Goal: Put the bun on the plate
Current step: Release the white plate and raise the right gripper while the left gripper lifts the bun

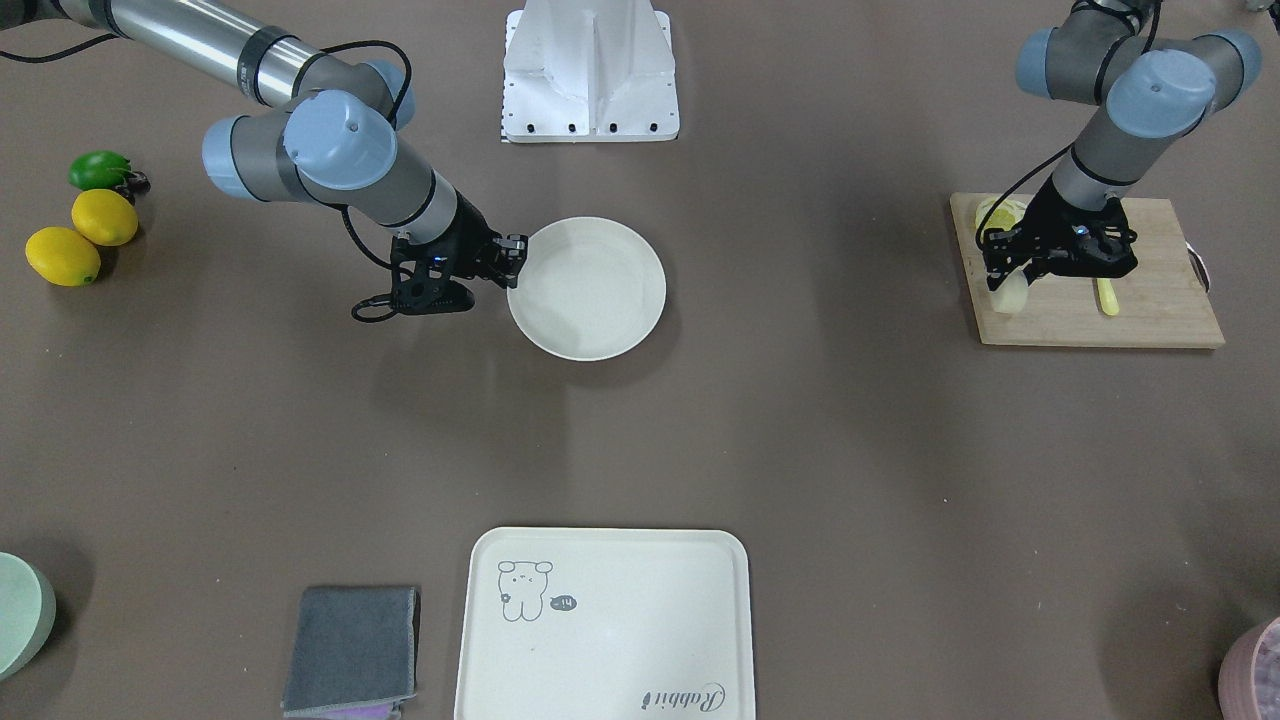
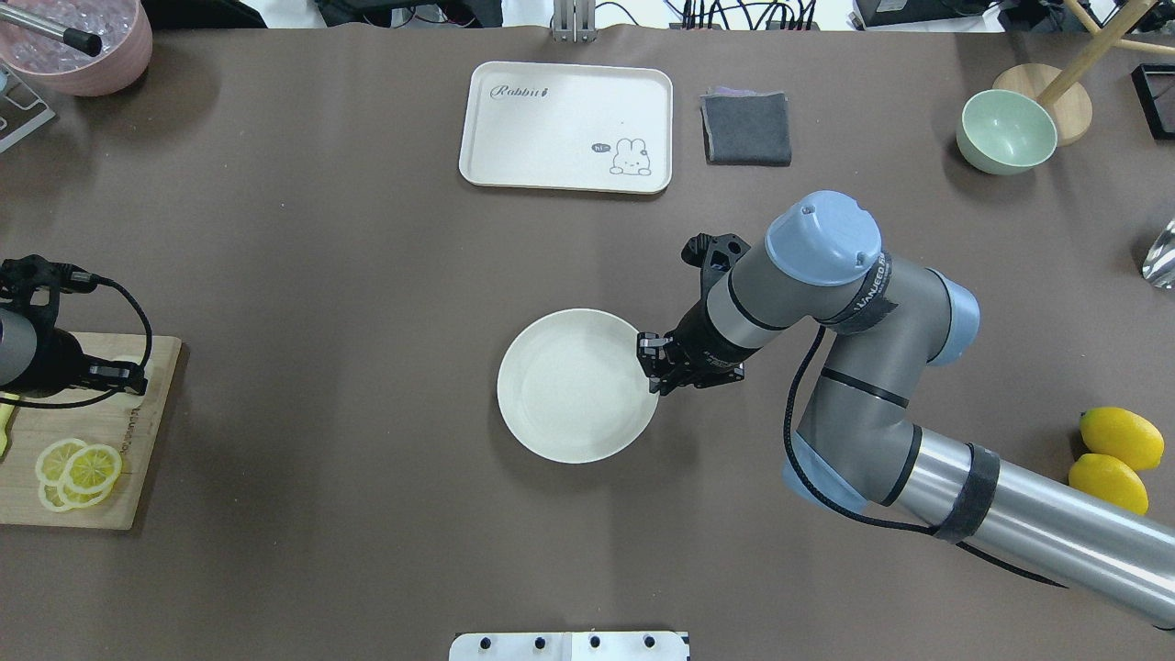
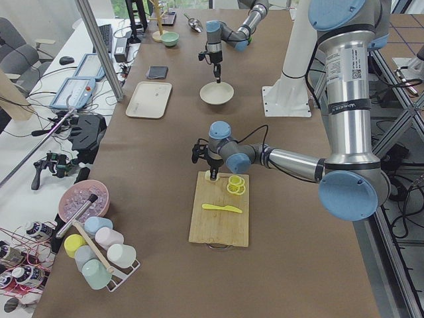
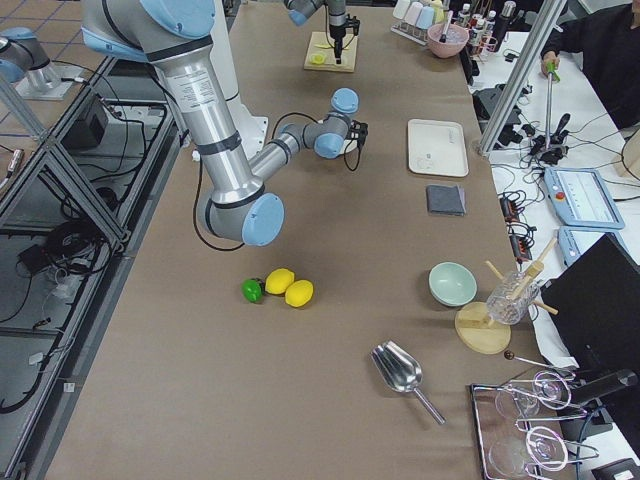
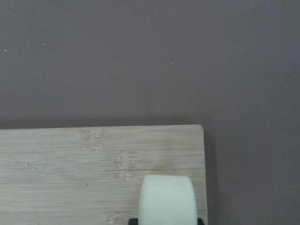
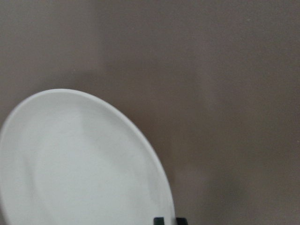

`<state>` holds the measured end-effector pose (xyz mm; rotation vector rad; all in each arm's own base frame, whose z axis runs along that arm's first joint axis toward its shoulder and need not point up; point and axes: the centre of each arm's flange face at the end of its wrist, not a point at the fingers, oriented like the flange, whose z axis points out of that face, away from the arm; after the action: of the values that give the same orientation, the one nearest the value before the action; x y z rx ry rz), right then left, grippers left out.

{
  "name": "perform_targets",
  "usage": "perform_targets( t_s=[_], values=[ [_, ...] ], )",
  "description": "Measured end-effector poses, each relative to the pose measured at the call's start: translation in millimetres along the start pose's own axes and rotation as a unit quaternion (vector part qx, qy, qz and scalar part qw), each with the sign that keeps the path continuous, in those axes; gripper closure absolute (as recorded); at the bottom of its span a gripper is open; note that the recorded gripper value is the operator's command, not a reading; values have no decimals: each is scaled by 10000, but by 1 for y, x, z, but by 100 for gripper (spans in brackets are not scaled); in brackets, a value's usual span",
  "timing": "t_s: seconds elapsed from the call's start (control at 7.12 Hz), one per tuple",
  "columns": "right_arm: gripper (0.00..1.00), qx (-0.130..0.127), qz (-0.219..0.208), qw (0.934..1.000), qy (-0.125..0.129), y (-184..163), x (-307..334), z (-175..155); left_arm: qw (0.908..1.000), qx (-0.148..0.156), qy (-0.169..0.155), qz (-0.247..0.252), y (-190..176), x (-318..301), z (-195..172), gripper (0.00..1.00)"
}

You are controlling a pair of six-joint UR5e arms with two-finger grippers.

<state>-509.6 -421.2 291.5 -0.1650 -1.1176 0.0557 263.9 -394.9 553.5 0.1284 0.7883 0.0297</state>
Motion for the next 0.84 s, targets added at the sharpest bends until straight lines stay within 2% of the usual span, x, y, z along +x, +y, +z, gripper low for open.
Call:
perform_targets(
  t_s=[0.42, 0.84],
  values=[
    [0, 193, 132, 9996, -175, 2, -3, -8, 10000, 49, 65, 21, -4, 7, -5, 58],
    [0, 338, 249, 9986, -327, -20, 36, -73, 9992, 241, 322, -9, -29, 56, -31, 58]
  ],
)
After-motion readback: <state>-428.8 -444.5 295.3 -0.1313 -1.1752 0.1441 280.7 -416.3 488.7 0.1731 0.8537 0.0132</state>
